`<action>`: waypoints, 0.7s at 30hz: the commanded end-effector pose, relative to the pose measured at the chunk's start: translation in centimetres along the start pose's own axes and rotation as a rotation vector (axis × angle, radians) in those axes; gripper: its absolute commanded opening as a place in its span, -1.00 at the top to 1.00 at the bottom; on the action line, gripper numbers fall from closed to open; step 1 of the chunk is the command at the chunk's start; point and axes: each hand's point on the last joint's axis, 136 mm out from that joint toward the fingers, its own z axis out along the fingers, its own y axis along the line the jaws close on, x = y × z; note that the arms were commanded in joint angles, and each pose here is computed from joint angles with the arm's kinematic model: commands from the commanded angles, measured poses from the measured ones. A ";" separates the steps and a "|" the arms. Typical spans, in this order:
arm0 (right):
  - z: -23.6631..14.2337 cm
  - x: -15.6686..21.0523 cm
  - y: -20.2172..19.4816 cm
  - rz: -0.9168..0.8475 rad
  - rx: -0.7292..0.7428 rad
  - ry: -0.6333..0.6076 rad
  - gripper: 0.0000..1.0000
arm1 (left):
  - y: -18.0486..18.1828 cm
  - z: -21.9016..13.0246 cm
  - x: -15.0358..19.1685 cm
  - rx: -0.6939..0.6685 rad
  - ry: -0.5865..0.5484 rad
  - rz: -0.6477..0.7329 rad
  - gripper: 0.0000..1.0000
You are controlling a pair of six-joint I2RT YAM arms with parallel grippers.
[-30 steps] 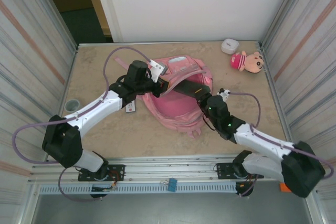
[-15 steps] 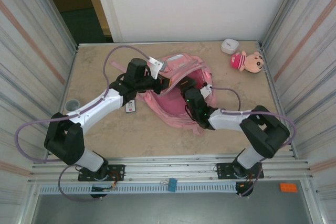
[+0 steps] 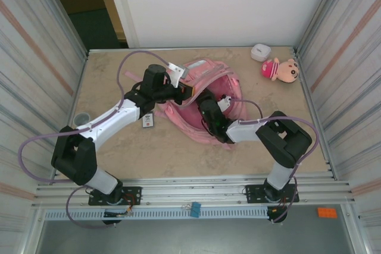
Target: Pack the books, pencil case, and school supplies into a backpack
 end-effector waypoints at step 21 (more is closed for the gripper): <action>-15.1 -7.9 0.5 -0.581 0.148 0.121 -0.46 | 0.1 1.4 4.1 0.012 0.083 0.220 1.00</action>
